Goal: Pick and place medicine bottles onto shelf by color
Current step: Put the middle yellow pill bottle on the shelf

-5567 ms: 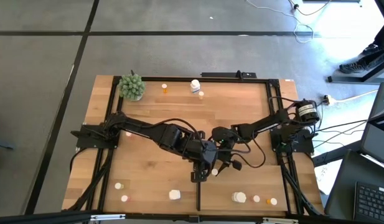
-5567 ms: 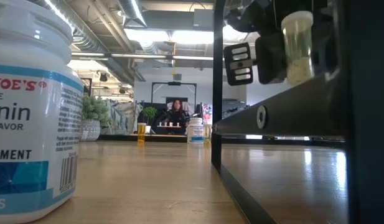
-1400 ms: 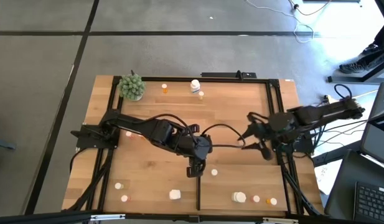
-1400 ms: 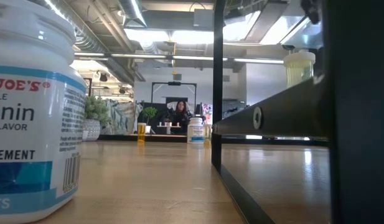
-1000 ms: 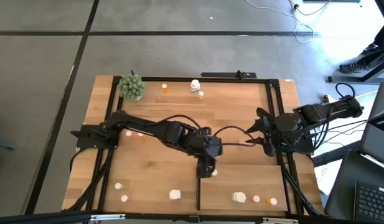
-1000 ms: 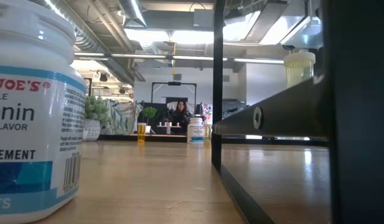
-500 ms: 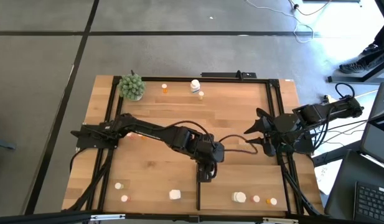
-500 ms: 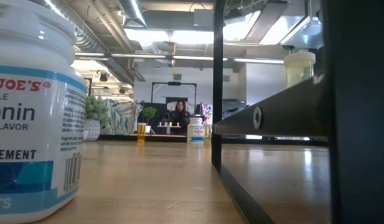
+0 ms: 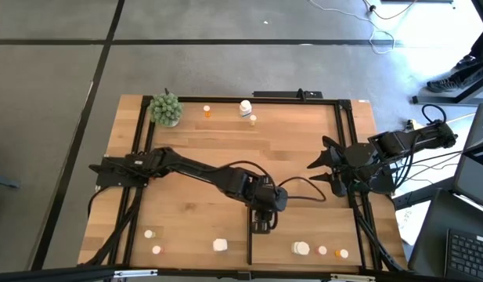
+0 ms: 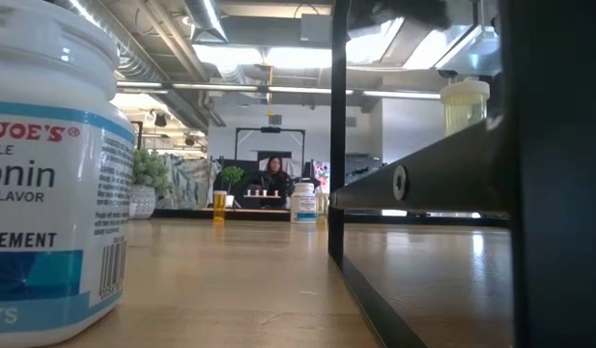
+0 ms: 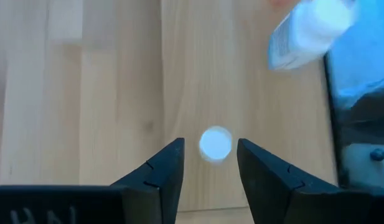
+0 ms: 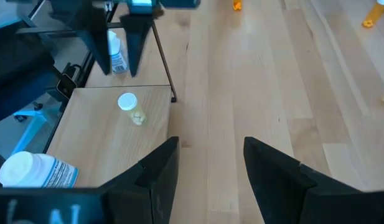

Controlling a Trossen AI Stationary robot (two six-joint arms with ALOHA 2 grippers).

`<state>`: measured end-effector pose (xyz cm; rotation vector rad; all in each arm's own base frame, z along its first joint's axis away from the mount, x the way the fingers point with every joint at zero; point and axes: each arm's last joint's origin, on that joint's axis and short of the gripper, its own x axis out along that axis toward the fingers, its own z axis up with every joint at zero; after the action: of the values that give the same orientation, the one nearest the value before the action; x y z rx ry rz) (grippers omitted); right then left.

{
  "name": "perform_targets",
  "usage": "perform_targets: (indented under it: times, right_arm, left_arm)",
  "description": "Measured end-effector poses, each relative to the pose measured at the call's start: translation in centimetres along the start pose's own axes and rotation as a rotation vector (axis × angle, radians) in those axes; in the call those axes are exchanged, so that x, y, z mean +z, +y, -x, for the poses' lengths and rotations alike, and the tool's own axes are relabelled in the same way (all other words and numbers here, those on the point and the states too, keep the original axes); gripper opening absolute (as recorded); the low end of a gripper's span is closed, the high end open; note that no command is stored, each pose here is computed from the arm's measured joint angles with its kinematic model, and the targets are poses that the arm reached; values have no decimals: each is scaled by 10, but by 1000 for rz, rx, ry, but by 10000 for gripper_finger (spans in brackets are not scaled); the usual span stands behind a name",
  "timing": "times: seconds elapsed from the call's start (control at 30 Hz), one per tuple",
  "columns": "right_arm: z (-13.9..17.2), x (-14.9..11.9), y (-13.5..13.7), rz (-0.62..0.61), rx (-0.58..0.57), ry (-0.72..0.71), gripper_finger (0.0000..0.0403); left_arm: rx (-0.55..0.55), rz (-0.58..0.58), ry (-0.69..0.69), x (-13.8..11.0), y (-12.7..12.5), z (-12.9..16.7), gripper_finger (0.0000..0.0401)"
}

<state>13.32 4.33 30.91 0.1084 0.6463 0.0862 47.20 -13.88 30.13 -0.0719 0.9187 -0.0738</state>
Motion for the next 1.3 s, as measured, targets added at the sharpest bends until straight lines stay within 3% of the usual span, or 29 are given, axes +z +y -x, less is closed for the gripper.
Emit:
perform_targets:
  times: [0.6,0.83,1.07,1.3]
  right_arm:
    - [0,0,0,0,0,1,181]
    - [0,0,0,-9,4,2,181]
    - [-1,3,4,-140,88,0,181]
    - [-6,19,11,-71,134,18,180]
  left_arm:
    - [-2,40,-17,3,2,2,142]
    - [1,74,9,0,0,17,142]
    - [-12,71,-26,3,-3,36,142]
    - [-10,95,-39,5,-1,55,142]
